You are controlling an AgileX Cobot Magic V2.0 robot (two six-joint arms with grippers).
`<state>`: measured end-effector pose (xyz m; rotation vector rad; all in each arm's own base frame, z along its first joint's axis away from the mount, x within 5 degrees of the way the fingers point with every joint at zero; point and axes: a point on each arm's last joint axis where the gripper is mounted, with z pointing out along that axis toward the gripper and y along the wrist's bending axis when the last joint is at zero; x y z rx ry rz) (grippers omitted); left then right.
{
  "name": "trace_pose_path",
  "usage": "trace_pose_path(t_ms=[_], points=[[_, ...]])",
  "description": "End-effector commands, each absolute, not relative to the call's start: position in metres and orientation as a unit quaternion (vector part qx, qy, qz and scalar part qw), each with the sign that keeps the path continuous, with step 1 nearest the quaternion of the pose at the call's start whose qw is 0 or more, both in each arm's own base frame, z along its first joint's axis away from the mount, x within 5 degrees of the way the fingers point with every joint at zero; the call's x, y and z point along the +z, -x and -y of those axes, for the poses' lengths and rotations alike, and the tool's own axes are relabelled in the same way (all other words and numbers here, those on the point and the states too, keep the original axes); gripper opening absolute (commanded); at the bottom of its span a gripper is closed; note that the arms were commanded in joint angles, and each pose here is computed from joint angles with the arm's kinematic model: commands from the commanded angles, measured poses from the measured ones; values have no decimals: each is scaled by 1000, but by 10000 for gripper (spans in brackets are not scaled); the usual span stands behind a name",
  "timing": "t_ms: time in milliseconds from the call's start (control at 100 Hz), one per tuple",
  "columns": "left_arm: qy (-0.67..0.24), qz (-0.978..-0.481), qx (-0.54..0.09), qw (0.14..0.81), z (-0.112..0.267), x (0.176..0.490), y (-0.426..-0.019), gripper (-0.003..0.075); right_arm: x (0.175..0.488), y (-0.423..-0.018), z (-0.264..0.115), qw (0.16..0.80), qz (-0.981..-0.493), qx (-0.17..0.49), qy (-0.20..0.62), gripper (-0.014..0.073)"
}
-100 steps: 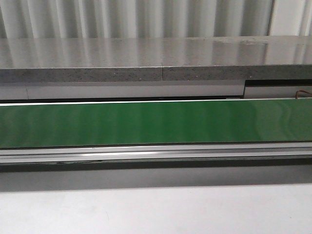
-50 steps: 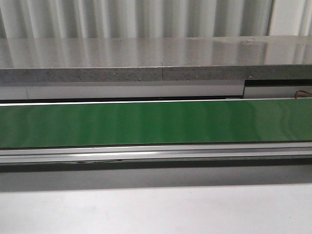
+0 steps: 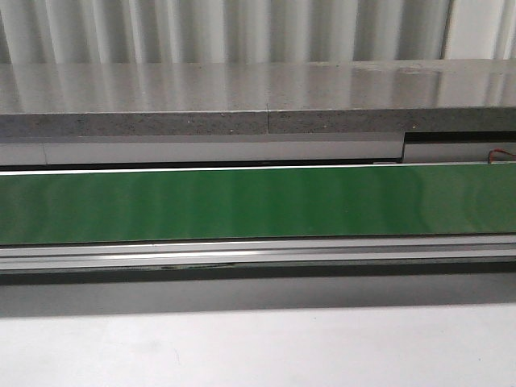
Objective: Move button from right to left
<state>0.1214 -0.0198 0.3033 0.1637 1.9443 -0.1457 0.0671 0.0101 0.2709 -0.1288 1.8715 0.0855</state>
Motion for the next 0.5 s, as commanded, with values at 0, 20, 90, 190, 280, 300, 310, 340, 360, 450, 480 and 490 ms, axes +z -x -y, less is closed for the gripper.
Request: trace_pose_path(t_ms=[0, 20, 90, 190, 280, 300, 310, 340, 360, 450, 480, 490], points=[[-55, -778, -70, 622, 18, 316, -109, -20, 285, -69, -9, 628, -775, 30, 55, -67], [-55, -775, -70, 626, 18, 315, -107, -20, 285, -69, -9, 628, -775, 30, 55, -67], [-50, -757, -68, 648, 16, 310, -96, -21, 285, -69, -9, 628, -775, 30, 55, -67], [-48, -746, -69, 660, 15, 302, -84, -20, 285, -69, -9, 628, -775, 30, 55, -67], [-48, -740, -69, 667, 14, 294, -77, -21, 285, -69, -9, 628, -775, 30, 55, -67], [-48, -739, -69, 669, 14, 293, -75, -21, 285, -69, -9, 628, -775, 30, 55, -67], [-48, -738, -69, 670, 14, 292, -74, -21, 285, -69, -9, 628, -775, 30, 55, -67], [-48, -737, -69, 670, 13, 289, -73, -21, 285, -69, -9, 628, -775, 30, 55, -67], [-48, -736, -69, 672, 13, 288, -71, -21, 285, -69, -9, 628, -775, 30, 55, -67], [-48, -731, -69, 678, 13, 283, -67, -21, 285, -69, -9, 628, -775, 30, 55, -67], [-47, -728, -69, 680, 13, 282, -65, -21, 285, -69, -9, 628, -775, 30, 55, -67], [-47, -729, -69, 680, 13, 280, -65, -21, 285, -69, -9, 628, -775, 30, 55, -67]])
